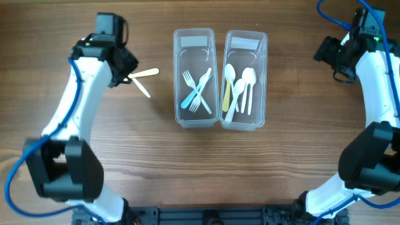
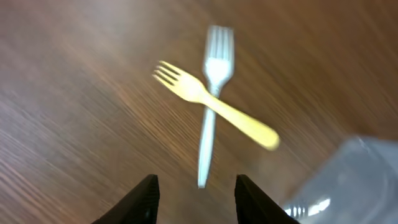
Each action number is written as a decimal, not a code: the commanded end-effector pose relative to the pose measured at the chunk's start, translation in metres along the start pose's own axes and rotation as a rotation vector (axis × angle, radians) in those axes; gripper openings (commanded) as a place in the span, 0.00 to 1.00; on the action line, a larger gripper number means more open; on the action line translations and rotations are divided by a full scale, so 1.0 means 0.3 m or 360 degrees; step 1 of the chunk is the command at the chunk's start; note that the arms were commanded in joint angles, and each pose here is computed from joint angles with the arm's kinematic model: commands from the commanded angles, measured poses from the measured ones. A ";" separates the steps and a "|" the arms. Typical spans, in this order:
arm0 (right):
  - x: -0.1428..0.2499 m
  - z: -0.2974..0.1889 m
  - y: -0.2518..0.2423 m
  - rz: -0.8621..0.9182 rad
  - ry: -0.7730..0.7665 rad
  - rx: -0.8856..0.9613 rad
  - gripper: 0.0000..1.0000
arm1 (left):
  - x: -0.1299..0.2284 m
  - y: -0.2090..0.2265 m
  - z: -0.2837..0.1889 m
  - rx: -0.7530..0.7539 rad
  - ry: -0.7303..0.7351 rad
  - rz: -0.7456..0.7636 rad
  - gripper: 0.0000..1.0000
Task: Pack container
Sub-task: 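Grasp the yellow fork together with a white fork, left gripper, then lower the yellow and white forks into the left container, release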
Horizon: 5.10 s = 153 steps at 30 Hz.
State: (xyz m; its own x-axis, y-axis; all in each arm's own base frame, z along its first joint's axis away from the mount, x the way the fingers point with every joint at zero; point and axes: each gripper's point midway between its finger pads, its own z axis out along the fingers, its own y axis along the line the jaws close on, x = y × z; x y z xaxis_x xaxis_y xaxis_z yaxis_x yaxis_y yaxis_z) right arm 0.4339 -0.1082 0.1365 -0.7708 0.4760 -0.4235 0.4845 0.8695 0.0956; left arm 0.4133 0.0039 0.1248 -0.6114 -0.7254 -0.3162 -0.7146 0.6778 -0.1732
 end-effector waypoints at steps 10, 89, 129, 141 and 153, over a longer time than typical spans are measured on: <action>0.028 0.029 0.020 0.0001 0.0058 -0.0044 0.82 | -0.017 -0.081 0.207 0.0159 0.0165 -0.0676 0.27; 0.056 0.028 0.011 0.0004 0.0112 -0.0027 0.78 | 0.099 -0.081 0.475 0.0056 0.0495 -0.1212 0.04; 0.054 0.028 0.012 0.0007 0.0108 -0.0028 0.77 | 0.086 -0.316 -0.088 0.0548 -0.0076 0.0782 0.04; 0.050 0.028 0.013 0.0005 0.0101 -0.0029 0.78 | 0.425 -0.387 -0.244 0.0615 0.0010 0.1426 0.04; 0.043 0.029 0.015 0.0005 0.0087 -0.0034 0.78 | 0.198 -0.350 -0.272 0.0519 -0.0157 0.0893 0.51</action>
State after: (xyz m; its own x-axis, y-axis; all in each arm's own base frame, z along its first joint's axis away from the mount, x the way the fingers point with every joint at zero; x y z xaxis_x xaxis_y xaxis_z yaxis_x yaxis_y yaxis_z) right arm 0.4311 -0.1030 0.1346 -0.7808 0.4789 -0.4012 0.4765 0.8718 0.1134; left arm 0.4014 -0.1658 0.1708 -0.8812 0.0062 -0.4727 0.0973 0.9809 -0.1686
